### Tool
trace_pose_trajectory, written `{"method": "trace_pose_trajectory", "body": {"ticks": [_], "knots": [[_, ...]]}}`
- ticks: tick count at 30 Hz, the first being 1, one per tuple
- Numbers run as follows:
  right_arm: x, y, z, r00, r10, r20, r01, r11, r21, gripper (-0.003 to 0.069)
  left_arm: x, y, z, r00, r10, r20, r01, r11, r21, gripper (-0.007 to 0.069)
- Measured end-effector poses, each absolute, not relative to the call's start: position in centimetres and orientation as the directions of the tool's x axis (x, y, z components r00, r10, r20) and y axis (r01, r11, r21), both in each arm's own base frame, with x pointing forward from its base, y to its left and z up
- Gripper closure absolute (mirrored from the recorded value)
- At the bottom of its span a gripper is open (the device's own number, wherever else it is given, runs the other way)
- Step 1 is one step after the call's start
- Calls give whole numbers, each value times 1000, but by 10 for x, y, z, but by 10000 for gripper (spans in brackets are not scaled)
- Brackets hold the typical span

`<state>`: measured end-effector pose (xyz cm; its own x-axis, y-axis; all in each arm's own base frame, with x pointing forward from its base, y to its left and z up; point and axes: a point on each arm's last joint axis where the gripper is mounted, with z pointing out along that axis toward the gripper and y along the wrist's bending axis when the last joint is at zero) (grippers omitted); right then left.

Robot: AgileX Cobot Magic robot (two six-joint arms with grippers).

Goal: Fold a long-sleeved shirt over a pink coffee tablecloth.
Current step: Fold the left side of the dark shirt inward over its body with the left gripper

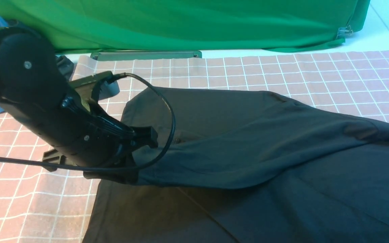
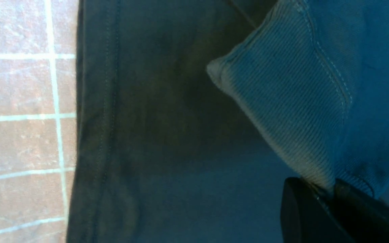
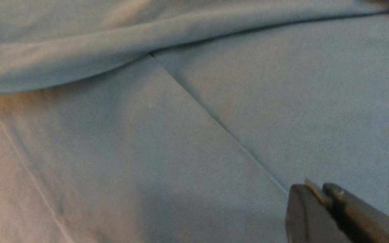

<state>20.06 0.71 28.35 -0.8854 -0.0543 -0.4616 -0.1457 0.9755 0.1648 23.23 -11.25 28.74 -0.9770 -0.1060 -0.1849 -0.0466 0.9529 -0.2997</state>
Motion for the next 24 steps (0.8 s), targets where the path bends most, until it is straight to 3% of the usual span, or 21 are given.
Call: {"method": "trace_pose_trajectory", "body": {"ticks": [7,13,19,24], "knots": [[209,1,279,-879,-52,-474,-120,986,113,561,223,-112,300,-972,-125,-201,-48,936,-350,593],[221,-26,268,-885,14,-465,46,997,-58,523,222,-111,302,-970,-126,-210,-46,937,-347,593],[250,-54,229,-902,137,-409,173,983,-52,500,222,-111,302,-968,-124,-218,-42,936,-348,593],[271,-69,196,-890,212,-403,238,971,-15,405,222,-111,302,-968,-121,-221,-38,937,-347,593]]}}
